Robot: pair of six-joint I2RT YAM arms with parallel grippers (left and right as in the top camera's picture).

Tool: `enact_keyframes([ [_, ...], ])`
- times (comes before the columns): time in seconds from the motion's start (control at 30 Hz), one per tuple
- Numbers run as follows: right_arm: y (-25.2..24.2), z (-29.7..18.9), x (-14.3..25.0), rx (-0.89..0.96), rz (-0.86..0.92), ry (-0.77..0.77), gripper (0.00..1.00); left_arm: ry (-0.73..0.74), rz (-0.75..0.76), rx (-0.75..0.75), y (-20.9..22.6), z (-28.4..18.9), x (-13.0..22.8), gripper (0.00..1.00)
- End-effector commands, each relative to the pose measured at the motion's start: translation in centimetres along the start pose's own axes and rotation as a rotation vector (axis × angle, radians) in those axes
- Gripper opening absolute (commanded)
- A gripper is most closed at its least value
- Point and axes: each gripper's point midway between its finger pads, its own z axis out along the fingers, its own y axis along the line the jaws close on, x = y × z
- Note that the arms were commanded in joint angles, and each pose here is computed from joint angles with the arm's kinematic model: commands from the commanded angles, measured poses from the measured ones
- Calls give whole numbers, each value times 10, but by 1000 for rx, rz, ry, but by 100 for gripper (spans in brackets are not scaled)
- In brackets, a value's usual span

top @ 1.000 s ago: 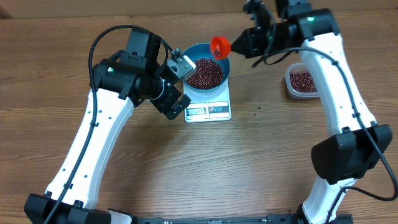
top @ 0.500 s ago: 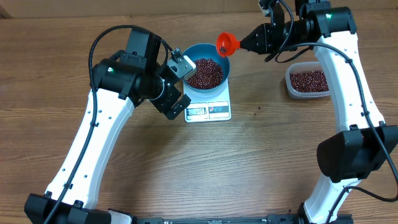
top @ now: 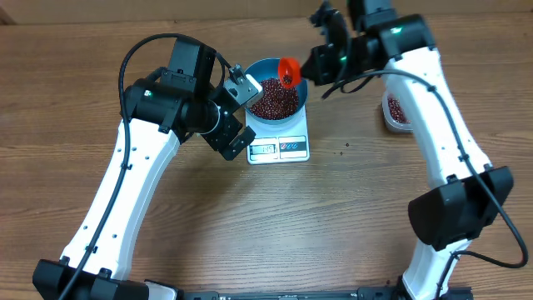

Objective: Scoop item into bowl and weigh 150g on scale

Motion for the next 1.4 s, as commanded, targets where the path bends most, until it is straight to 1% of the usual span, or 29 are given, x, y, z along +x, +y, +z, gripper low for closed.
enact_keyframes([
  [0.0, -5, -13, -10, 215, -45, -51, 4, 8, 10, 4, 1, 3, 2, 100],
  [0.1, -3, -11, -10, 313, -83, -50, 4, 8, 10, 4, 1, 3, 2, 99],
  [0.2, 0, -11, -10, 365, -107, -54, 4, 8, 10, 4, 1, 3, 2, 99],
  [0.5, 3, -9, -11, 344, -108, -58, 4, 8, 10, 4, 1, 3, 2, 99],
  [0.83, 20, -5, -10, 224, -135, -49, 4, 8, 10, 4, 1, 3, 2, 100],
  [1.37, 6, -23, -16, -45, -14, -74, 4, 8, 10, 4, 1, 3, 2, 100],
])
